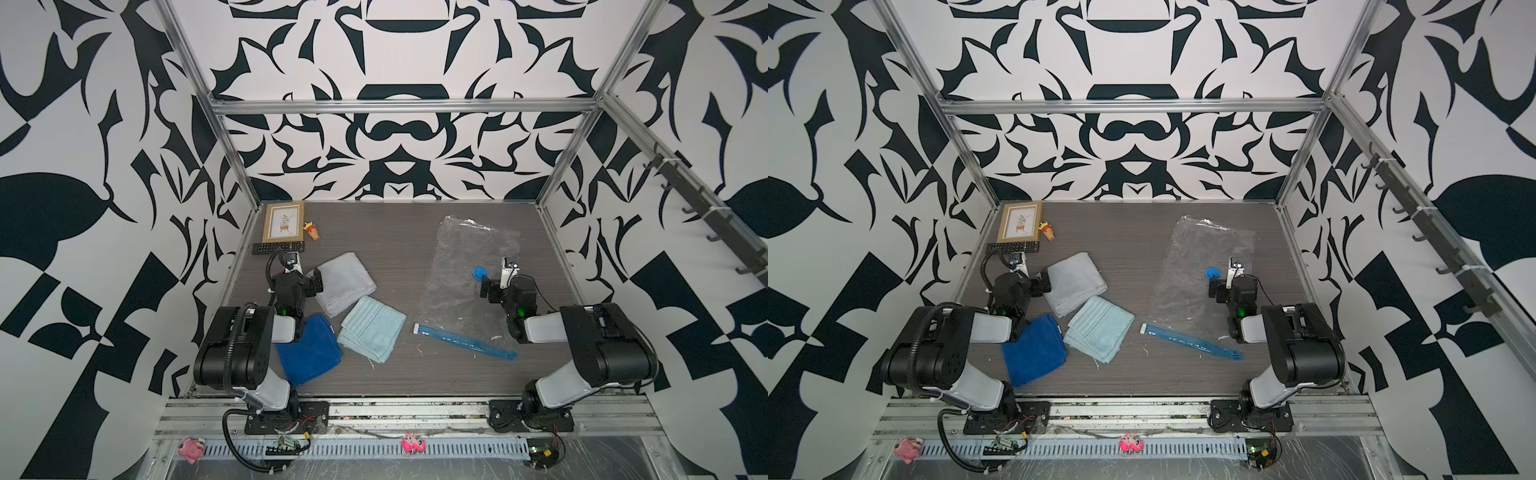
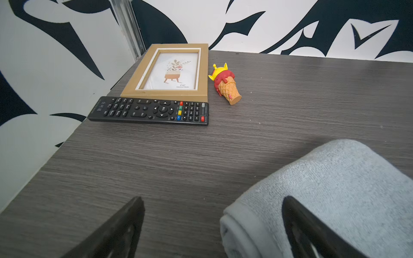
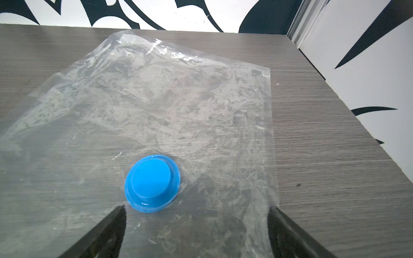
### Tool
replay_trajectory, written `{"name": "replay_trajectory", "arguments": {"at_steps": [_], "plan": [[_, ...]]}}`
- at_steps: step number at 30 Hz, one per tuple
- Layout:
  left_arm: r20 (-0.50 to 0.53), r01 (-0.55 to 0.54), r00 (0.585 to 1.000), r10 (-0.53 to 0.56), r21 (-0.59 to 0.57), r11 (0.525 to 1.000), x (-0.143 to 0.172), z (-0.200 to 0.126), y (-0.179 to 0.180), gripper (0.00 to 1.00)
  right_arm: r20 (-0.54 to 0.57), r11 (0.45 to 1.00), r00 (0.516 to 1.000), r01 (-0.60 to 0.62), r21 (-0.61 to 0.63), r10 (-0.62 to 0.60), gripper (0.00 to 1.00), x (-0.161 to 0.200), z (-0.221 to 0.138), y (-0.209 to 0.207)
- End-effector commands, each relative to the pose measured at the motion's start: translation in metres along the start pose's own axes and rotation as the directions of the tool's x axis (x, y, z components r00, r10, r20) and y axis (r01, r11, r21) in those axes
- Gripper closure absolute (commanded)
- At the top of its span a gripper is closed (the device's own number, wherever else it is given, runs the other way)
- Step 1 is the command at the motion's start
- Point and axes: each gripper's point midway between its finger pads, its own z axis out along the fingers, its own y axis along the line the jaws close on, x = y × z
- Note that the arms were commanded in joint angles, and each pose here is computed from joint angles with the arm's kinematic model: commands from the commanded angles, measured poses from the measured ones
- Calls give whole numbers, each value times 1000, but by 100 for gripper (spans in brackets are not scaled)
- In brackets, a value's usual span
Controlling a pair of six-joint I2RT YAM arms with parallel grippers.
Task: Place the folded towel into the vacuum bag
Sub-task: Open the vacuum bag at the center of the board.
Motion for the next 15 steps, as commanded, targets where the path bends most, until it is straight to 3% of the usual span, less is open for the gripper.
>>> {"name": "replay_trajectory", "arguments": {"at_steps": [1,15], "plan": [[18,6,1000,-6,11,1000,-3,-2,-1,1,61,1000,998,-4,-2,5,1,-22,1,0],[20,6,1000,-7,11,1000,-3,-2,-1,1,59,1000,998,-4,-1,4,1,-21,2,0]]}}
